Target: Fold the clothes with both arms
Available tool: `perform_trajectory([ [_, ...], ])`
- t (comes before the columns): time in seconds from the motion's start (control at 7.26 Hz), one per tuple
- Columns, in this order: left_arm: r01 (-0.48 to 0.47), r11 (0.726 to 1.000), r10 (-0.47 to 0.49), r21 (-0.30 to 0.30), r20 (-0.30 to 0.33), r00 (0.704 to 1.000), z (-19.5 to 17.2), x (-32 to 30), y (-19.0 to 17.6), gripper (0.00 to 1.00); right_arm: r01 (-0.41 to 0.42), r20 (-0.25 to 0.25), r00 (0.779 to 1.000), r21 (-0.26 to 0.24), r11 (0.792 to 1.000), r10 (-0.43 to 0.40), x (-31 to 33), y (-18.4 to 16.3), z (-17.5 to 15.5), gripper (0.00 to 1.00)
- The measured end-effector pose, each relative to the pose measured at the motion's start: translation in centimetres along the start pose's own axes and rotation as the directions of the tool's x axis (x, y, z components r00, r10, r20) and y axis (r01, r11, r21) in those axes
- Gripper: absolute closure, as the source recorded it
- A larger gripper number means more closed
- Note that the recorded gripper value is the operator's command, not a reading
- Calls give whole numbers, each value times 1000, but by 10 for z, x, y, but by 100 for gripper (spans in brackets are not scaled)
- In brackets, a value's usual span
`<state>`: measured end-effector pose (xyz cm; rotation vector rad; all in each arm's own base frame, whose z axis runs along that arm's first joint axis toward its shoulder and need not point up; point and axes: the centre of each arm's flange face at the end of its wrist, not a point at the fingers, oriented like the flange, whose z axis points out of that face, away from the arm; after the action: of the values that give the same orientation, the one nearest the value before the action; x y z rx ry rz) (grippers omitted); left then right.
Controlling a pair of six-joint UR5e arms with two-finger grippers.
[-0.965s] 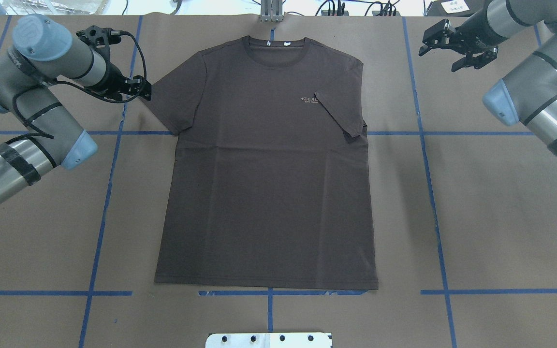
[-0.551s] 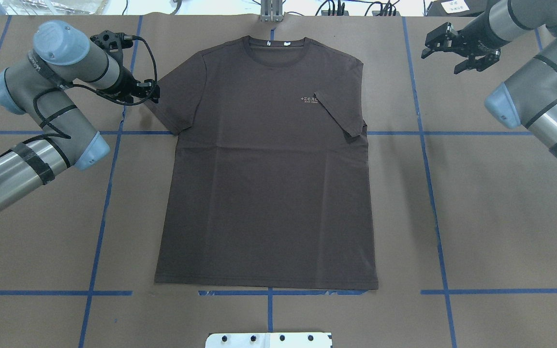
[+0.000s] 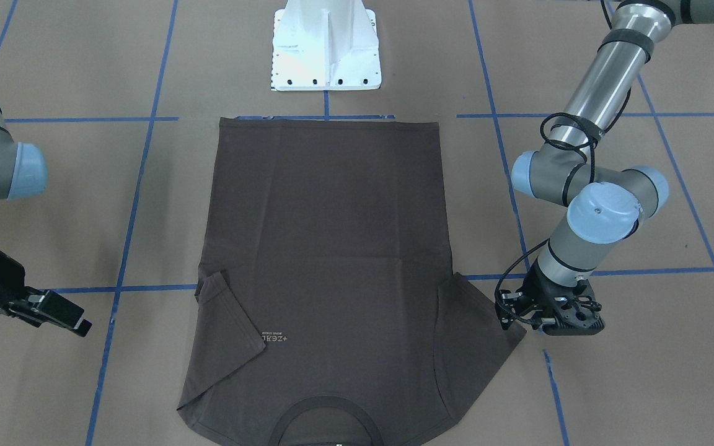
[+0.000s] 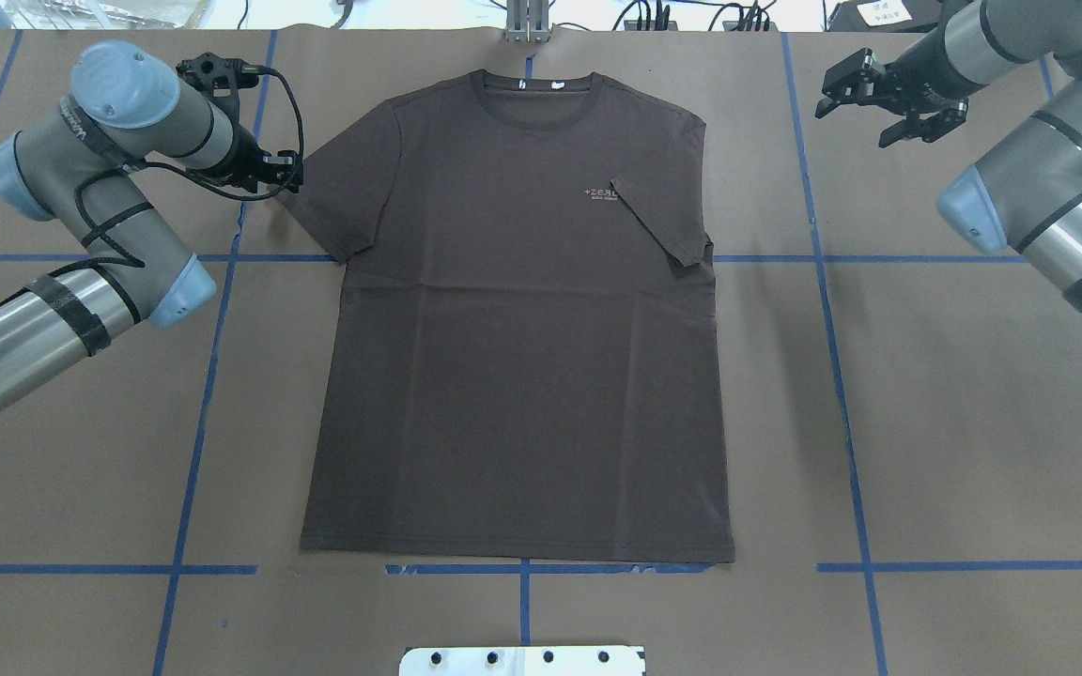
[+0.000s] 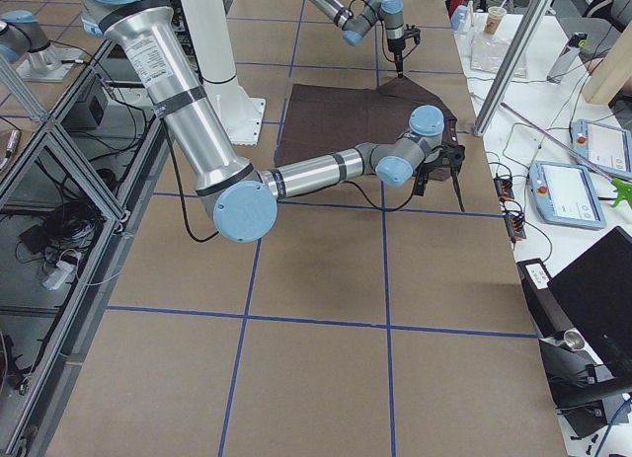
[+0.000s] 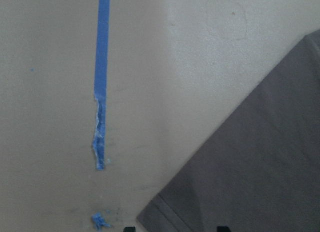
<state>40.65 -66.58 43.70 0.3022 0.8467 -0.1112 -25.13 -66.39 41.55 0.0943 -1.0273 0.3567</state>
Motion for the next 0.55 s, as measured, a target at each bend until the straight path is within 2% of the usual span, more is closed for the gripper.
perform_trajectory([
  [0.55,-2,1000,2,7,11,1000,4,-1,-6,43,2,-2,1000,-2,1000,-2,0,1,2,0],
])
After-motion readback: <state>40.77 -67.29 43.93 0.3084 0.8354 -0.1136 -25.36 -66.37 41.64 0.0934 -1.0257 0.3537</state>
